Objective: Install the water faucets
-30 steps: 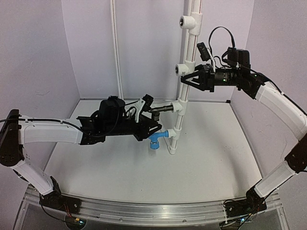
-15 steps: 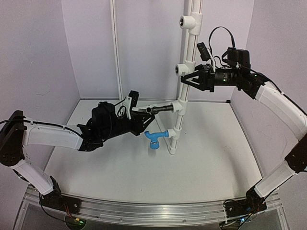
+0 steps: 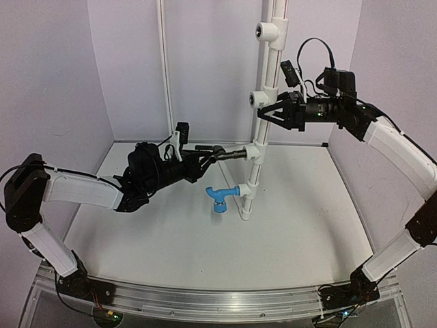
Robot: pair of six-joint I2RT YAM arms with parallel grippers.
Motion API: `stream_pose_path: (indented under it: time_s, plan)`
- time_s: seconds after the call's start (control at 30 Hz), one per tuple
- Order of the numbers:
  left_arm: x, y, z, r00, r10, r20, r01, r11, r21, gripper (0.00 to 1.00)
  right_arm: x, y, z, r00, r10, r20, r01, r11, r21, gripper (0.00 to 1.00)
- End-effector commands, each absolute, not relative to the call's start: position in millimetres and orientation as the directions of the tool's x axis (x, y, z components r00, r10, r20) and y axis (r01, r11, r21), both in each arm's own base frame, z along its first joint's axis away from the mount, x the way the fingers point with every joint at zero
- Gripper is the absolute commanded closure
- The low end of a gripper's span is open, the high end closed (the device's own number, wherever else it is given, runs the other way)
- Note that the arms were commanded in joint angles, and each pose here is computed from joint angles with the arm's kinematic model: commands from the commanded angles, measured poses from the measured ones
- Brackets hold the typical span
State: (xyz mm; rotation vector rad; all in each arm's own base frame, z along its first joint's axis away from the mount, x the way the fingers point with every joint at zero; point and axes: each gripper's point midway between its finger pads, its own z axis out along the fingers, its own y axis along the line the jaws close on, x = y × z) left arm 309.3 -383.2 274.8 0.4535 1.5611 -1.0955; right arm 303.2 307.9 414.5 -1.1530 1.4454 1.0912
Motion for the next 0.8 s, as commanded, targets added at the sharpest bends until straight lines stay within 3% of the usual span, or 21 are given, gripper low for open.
stream_pose_path:
  time_s: [0.0,0.47,0.77]
  plan:
    - [310.7,-383.3,330.9,-0.206,-0.362,-0.909,0.83,0.427,-0.359,0.73,316.8,296.3,357.5,-0.357,-0.227,-0.906,-0.914,0.288,0.287,1.0]
    - [274.9,-411.3,374.3,-0.186,-0.296,-0.937,0.951,0.185,-0.247,0.71,318.0,296.4,355.5,-0.358,-0.231,-0.905,-0.913,0.291,0.287,1.0]
    - [241.7,-417.2,381.5,-0.129,-0.154,-0.98,0.98,0.13,-0.15,0.71,319.5,296.9,354.1,-0.361,-0.232,-0.903,-0.912,0.292,0.29,1.0]
